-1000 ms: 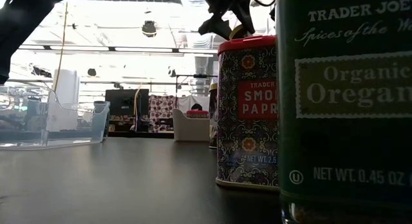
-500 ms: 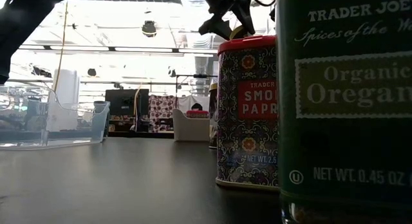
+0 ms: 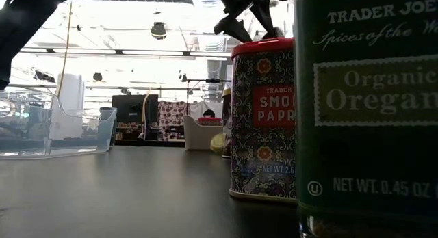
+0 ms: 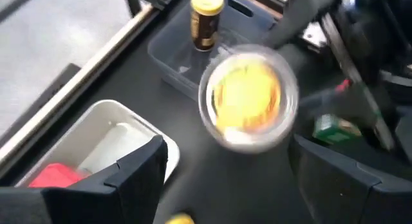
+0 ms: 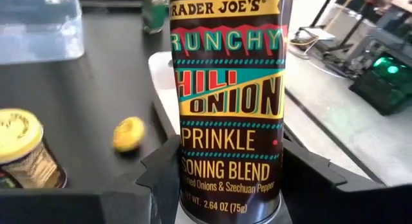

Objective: Sort spices by type
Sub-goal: Put the bottom left yellow seasoning bottle into the black bin

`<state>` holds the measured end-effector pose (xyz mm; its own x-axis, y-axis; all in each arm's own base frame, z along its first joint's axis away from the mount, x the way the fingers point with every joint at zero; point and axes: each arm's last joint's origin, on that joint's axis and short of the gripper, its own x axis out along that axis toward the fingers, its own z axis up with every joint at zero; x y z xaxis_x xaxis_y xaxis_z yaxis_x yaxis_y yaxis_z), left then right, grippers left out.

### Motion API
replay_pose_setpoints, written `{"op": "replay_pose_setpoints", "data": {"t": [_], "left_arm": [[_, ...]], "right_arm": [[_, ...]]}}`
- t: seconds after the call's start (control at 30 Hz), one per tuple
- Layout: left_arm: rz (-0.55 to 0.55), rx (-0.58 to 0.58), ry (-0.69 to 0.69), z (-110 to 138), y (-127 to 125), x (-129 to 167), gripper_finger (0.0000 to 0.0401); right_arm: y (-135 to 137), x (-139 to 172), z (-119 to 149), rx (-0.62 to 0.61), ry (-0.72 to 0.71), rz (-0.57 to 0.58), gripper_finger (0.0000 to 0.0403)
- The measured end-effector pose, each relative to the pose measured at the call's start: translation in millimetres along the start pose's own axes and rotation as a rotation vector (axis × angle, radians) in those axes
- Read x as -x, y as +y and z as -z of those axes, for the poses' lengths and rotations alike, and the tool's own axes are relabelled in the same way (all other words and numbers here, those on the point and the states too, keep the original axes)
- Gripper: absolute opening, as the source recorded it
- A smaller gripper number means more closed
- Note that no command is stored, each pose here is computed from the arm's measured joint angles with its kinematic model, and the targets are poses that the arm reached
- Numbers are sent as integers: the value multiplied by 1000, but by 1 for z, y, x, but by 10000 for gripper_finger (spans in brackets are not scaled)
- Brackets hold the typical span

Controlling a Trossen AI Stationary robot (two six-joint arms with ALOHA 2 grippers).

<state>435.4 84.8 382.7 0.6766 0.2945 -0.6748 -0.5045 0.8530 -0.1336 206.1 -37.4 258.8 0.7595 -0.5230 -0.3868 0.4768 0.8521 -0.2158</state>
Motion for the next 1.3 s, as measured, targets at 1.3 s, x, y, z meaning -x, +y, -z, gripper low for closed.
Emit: {"op": "replay_pose_setpoints", "data": {"t": [1.3], "left_arm": [[-11, -50, -217, 80, -3, -13, 304]], "right_arm": [[-23, 80, 6, -257, -81, 34, 237]]}}
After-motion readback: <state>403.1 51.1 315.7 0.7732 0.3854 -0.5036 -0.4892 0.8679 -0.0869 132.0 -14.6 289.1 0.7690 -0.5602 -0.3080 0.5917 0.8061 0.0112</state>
